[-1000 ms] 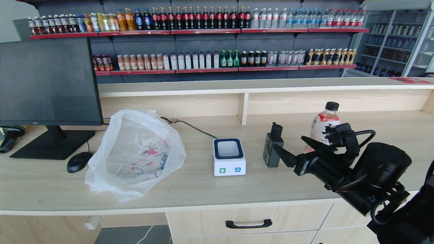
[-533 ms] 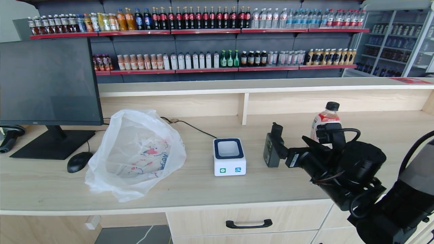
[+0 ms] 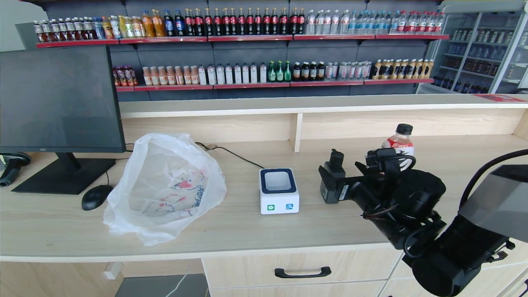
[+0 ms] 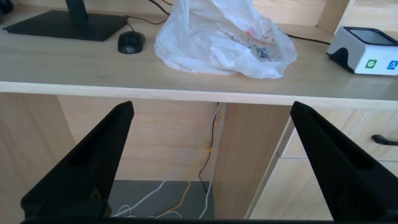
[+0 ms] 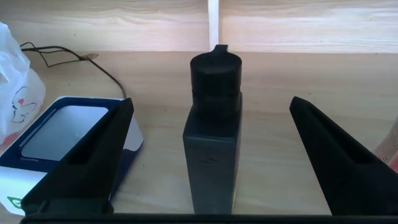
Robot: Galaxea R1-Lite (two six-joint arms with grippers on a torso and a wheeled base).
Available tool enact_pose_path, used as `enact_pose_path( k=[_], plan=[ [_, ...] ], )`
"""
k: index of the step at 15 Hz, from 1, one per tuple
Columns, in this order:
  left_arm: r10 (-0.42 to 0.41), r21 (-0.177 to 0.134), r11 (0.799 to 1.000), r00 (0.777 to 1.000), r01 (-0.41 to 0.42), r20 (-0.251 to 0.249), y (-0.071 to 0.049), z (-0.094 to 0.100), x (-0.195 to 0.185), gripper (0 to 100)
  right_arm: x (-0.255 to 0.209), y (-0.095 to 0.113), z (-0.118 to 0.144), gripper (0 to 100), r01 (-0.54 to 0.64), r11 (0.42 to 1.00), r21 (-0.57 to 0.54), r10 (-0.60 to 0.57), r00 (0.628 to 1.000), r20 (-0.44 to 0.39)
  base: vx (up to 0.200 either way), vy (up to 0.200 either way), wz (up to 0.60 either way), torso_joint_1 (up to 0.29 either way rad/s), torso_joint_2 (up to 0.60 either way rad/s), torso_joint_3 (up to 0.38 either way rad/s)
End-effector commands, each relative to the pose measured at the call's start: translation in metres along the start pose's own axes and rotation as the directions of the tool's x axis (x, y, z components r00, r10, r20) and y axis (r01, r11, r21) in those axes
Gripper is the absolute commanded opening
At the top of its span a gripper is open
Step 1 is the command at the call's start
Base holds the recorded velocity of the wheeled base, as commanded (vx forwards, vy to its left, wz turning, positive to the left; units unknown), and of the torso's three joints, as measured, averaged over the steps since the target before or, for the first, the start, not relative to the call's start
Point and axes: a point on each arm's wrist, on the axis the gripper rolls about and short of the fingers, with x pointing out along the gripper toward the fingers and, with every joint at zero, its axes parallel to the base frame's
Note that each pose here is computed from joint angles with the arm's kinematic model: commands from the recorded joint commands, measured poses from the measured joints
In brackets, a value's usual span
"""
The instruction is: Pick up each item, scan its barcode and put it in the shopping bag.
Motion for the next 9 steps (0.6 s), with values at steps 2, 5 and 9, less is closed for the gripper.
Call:
enact_pose_path(
  k=[2,5,9],
  plan=[
    [0.001,0.0,1.0,1.0,-0.001,0.001,0.0,0.0,0.0,100,0.007,0.002,-0.006,100,0.001,1.0,0.003,-0.001,1.0,-0.001,0.0,0.0,0.0,0.0,0.0,0.0],
    [-0.001,0.0,1.0,1.0,0.001,0.001,0.0,0.0,0.0,100,0.01,0.002,-0.01,100,-0.001,1.0,0.003,0.001,1.0,-0.008,0.0,0.0,0.0,0.0,0.0,0.0],
    [0.001,0.0,1.0,1.0,-0.001,0.001,0.0,0.0,0.0,100,0.019,0.002,-0.015,100,0.005,1.0,0.01,-0.005,1.0,-0.002,0.0,0.0,0.0,0.0,0.0,0.0]
  ],
)
